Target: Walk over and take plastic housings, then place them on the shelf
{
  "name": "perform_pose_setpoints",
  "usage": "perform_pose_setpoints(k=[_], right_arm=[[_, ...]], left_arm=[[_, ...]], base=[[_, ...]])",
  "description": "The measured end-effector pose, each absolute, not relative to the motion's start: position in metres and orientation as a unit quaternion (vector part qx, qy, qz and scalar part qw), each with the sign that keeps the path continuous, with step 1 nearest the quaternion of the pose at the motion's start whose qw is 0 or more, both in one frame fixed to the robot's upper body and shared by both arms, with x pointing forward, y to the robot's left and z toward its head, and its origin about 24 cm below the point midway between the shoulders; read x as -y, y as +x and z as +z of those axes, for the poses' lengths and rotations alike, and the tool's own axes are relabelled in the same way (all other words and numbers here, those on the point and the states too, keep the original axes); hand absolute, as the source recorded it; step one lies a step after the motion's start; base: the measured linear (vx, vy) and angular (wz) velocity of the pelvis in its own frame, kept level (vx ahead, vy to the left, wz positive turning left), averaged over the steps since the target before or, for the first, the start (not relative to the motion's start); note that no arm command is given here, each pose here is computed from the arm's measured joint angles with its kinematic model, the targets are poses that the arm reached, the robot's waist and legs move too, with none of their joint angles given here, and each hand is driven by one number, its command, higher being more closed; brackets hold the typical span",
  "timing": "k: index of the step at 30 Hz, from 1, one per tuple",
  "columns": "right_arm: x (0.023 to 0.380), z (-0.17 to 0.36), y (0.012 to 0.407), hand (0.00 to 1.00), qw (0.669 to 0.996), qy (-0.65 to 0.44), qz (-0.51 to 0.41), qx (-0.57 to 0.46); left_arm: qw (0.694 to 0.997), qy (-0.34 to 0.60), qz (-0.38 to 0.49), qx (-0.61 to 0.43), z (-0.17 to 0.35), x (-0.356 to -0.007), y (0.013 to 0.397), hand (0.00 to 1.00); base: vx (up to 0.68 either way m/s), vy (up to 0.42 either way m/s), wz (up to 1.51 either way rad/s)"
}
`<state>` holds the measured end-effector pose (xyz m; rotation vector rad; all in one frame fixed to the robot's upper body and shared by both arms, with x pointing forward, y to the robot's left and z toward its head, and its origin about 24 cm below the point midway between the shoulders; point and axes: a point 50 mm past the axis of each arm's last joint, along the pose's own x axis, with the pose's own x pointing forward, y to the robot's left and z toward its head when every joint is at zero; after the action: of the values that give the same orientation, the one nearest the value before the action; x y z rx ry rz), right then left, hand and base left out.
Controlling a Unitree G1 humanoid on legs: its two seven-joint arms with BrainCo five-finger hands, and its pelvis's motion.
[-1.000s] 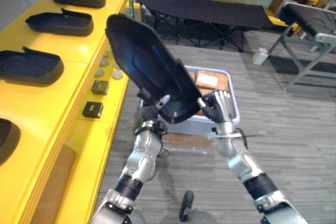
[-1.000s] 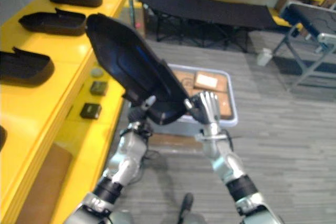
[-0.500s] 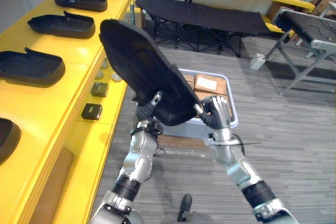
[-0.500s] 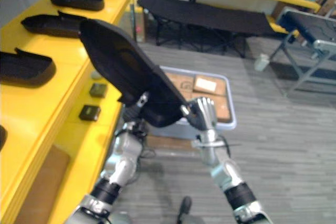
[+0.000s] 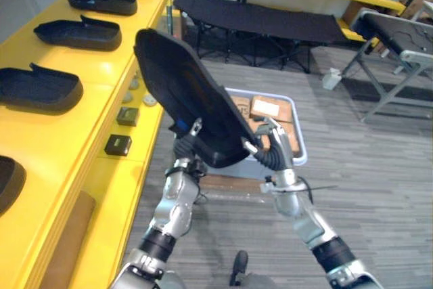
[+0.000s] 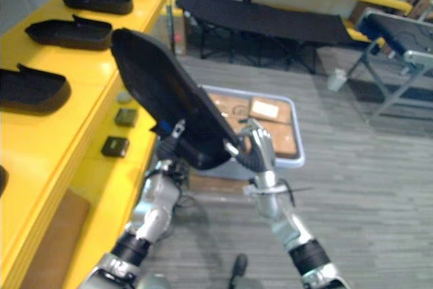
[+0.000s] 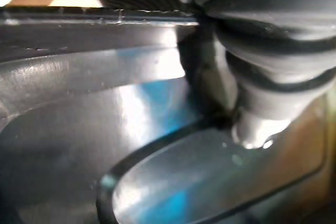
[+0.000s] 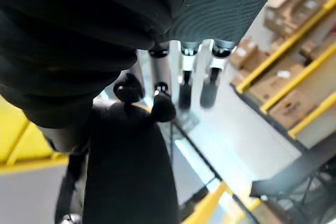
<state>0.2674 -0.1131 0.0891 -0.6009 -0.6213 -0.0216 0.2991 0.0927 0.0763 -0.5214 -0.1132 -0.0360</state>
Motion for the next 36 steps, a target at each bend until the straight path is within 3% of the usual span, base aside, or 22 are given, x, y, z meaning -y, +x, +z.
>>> perform_pose_setpoints(k=[6, 10, 18, 29, 36], right_arm=[[0.121, 0.127, 0.262, 0.00, 0.931, -0.162, -0.018, 0.326], [0.159, 0.148, 0.258, 0.00, 0.941, -0.034, -0.074, 0.328], [0.220, 0.105, 0.223, 0.00, 0.932, 0.160, -0.205, 0.253], [0.223, -0.009, 0.183, 0.00, 0.950, 0.161, -0.267, -0.008], [0.219, -0.015, 0.178, 0.00, 0.955, 0.161, -0.247, -0.022]], left_arm=[[0.981, -0.169, 0.058, 0.074, 0.069, -0.104, 0.287, 1.00], [0.976, -0.096, 0.174, 0.093, 0.066, -0.127, 0.282, 1.00], [0.943, 0.024, 0.312, 0.115, 0.061, -0.162, 0.262, 1.00], [0.941, -0.013, 0.288, 0.180, 0.082, -0.166, 0.234, 1.00], [0.938, -0.033, 0.296, 0.179, 0.081, -0.173, 0.217, 1.00]], base=[[-0.01, 0.016, -0.08], [-0.03, 0.014, -0.15], [0.02, 0.015, -0.04], [0.01, 0.043, -0.05], [-0.03, 0.032, 0.12]])
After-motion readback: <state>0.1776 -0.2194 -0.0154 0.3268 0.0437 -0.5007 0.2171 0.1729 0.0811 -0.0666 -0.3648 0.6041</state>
